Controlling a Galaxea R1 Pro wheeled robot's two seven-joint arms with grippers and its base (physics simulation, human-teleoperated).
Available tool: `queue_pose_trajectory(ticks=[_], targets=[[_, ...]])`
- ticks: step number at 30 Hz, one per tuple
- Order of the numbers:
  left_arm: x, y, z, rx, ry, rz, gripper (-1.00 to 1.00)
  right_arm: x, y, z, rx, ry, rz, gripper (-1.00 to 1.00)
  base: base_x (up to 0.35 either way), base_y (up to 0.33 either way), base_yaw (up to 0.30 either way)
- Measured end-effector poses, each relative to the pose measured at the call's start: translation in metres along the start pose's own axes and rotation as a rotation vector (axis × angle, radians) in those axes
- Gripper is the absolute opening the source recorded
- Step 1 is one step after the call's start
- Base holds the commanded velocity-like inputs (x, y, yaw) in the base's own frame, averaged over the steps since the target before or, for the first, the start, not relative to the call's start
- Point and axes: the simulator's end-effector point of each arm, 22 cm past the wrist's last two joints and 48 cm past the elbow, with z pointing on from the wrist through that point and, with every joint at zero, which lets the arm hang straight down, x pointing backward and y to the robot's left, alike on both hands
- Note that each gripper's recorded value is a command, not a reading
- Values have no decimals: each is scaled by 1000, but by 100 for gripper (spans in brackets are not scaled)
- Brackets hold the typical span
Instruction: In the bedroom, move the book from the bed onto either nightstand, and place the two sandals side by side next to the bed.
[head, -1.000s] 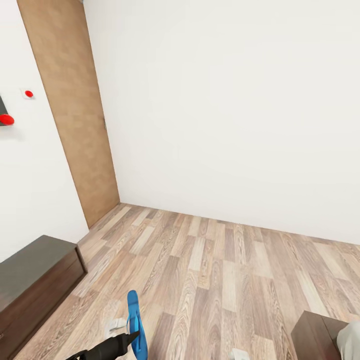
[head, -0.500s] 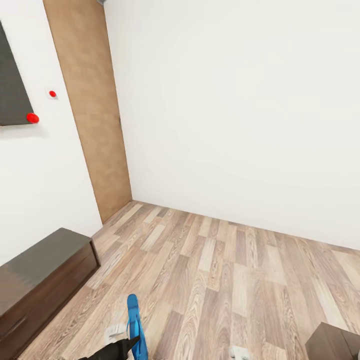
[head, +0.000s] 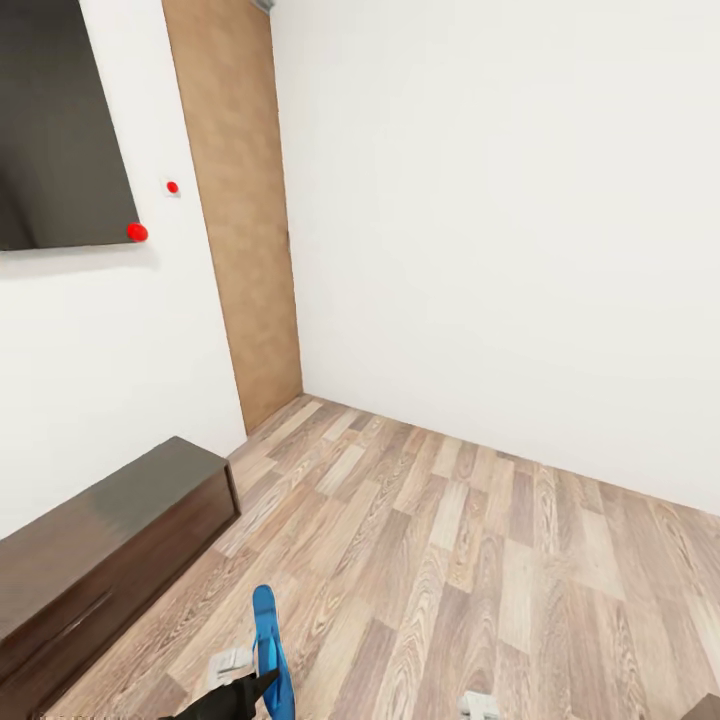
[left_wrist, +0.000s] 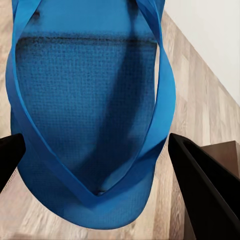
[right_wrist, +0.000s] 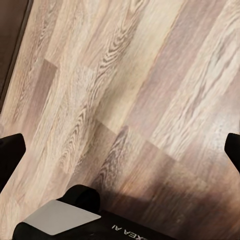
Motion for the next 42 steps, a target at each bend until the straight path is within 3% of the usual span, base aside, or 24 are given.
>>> queue_pose_trajectory(ticks=[10, 16, 19, 22, 25, 29, 34, 36, 40, 42], targets=[[6, 1, 0, -3, -1, 4, -100, 26, -9, -2, 20, 48, 33, 100, 0, 0, 275], [6, 5, -1, -17, -48, 56, -100, 29, -11, -2, 23, 55, 37, 100, 0, 0, 275], [4, 25, -3, -108, -56, 59, -100, 30, -11, -1, 23, 55, 39, 100, 0, 0, 275], [3, 62, -8, -286, -60, 61, -100, 30, -12, -2, 24, 55, 40, 100, 0, 0, 275], [8, 69, -6, -350, -55, 61, -100, 30, -12, -2, 25, 57, 41, 100, 0, 0, 275], [14, 67, -3, -363, -33, 86, -100, 31, -13, -1, 25, 58, 42, 100, 0, 0, 275], [20, 64, 0, -353, 5, 135, -100, 32, -13, -1, 26, 60, 43, 100, 0, 0, 275], [26, 60, 3, -337, 36, 177, -100, 32, -13, -1, 26, 60, 44, 100, 0, 0, 275], [49, 46, 10, -280, 146, 321, -100, 32, -15, -2, 28, 61, 45, 100, 0, 0, 275], [54, 43, 11, -269, 167, 348, -100, 33, -16, -2, 29, 62, 45, 100, 0, 0, 275]])
